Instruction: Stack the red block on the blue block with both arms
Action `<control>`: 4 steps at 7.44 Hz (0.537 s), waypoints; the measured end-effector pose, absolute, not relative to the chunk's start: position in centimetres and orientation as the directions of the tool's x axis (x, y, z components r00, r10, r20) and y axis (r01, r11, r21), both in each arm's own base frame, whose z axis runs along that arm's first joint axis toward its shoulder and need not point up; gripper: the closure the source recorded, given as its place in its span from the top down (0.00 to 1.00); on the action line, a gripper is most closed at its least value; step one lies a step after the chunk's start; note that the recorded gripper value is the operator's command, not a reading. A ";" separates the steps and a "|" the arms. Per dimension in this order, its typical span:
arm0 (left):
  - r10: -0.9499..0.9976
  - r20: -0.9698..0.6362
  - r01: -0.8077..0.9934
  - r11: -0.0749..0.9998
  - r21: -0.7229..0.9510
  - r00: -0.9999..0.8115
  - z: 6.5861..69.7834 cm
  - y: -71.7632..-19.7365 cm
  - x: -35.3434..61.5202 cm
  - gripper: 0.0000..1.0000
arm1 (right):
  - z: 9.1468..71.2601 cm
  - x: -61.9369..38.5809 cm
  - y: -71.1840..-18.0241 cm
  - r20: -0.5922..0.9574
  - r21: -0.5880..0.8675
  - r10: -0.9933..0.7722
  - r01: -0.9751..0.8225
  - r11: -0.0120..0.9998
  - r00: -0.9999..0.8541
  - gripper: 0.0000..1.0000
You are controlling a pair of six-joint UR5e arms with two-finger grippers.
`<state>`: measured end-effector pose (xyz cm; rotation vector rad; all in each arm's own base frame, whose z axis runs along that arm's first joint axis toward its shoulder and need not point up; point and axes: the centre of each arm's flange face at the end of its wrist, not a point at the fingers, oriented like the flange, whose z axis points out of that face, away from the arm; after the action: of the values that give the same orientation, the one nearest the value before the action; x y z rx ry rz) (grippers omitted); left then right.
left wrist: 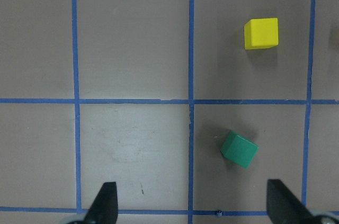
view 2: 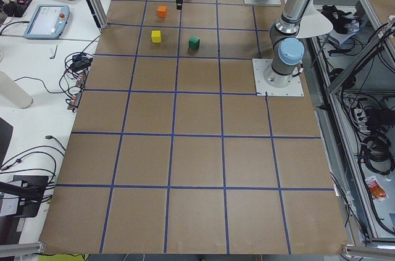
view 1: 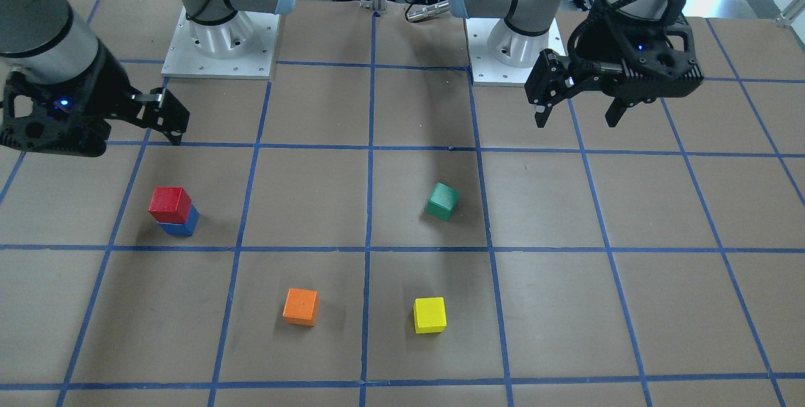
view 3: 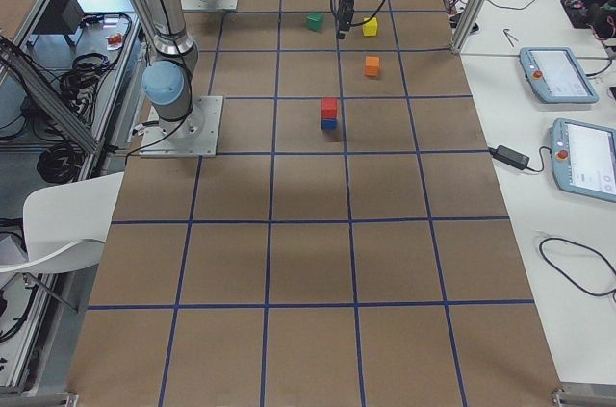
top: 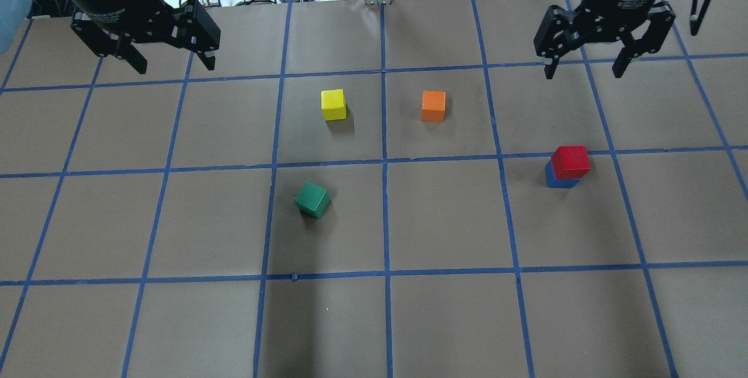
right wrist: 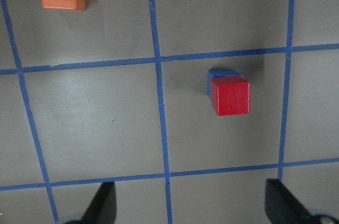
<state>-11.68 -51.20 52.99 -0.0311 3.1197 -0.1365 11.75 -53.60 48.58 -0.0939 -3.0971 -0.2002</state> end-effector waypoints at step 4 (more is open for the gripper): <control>-0.021 -0.018 -0.019 0.996 -0.088 -1.000 53.0 -51.2 -11.7 1.00 | 47.2 13.8 -50.4 0.039 0.138 0.035 0.040 0.990 -0.999 1.00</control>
<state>-11.69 -51.18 53.00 -0.0309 3.1200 -0.1376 13.78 -50.36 47.19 -0.0586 -3.0969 -0.2163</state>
